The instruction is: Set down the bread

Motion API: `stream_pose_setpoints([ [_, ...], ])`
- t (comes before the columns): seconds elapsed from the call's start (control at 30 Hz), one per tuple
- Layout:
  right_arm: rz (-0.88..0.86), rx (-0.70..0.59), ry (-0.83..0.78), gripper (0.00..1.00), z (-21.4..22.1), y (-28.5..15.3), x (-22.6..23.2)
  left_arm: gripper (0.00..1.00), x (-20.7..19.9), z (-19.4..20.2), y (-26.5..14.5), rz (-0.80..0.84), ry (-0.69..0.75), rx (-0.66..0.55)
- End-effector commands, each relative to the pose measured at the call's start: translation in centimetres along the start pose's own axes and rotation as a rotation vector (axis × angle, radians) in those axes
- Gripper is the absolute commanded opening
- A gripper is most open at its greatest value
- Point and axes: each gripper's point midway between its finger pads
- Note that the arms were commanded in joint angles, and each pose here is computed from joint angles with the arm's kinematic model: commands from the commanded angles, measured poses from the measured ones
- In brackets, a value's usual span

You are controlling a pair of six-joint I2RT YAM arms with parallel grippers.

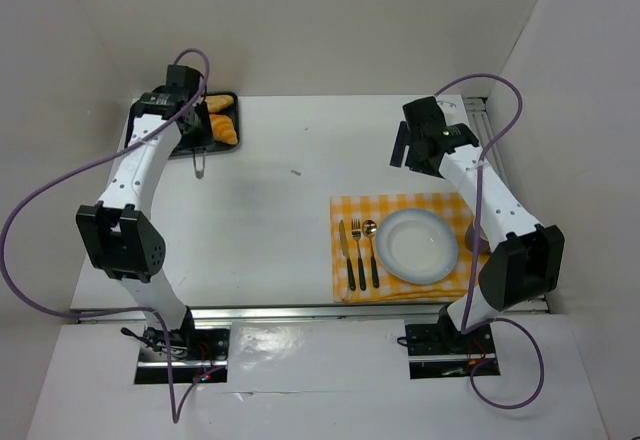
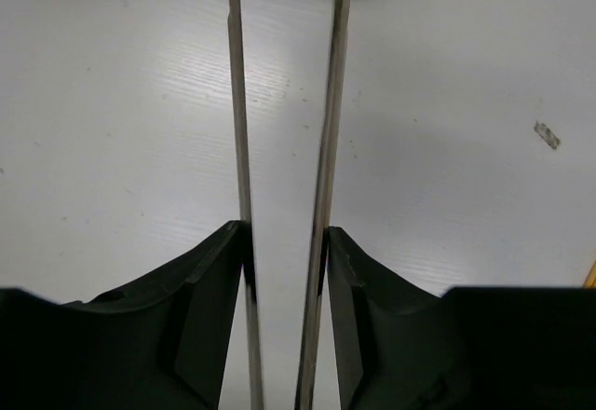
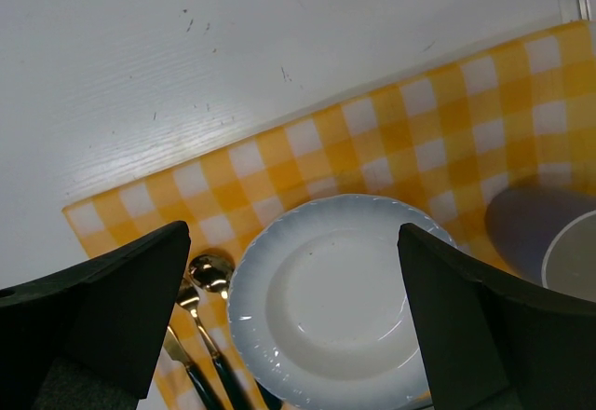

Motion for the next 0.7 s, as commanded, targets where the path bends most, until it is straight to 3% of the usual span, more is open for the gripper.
stream_pose_setpoints([
  [0.0,-0.028,-0.109,0.037,1.00,-3.1,-1.0,0.6,0.52,2.3,-1.2,-0.6,-0.040,-0.014,-0.007],
  [0.27,-0.088,-0.135,0.028,1.00,-4.1,-2.1,1.6,0.55,4.1,-4.2,0.6,-0.124,-0.030,-0.015],
  [0.5,-0.097,-0.115,0.013,1.00,-3.6,-1.8,1.7,0.55,5.3,-7.5,0.5,-0.193,-0.080,-0.121],
  [0.67,-0.092,-0.110,0.001,1.00,-3.6,-1.4,1.9,0.55,6.0,-8.7,2.3,-0.254,-0.050,-0.128],
])
Point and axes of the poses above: each gripper's point midway between its finger pads, its own y axis out along the fingers, its own x axis along the line the jaws close on, z = x × y, and after that the axes turned 12 degrees about y, right-handed
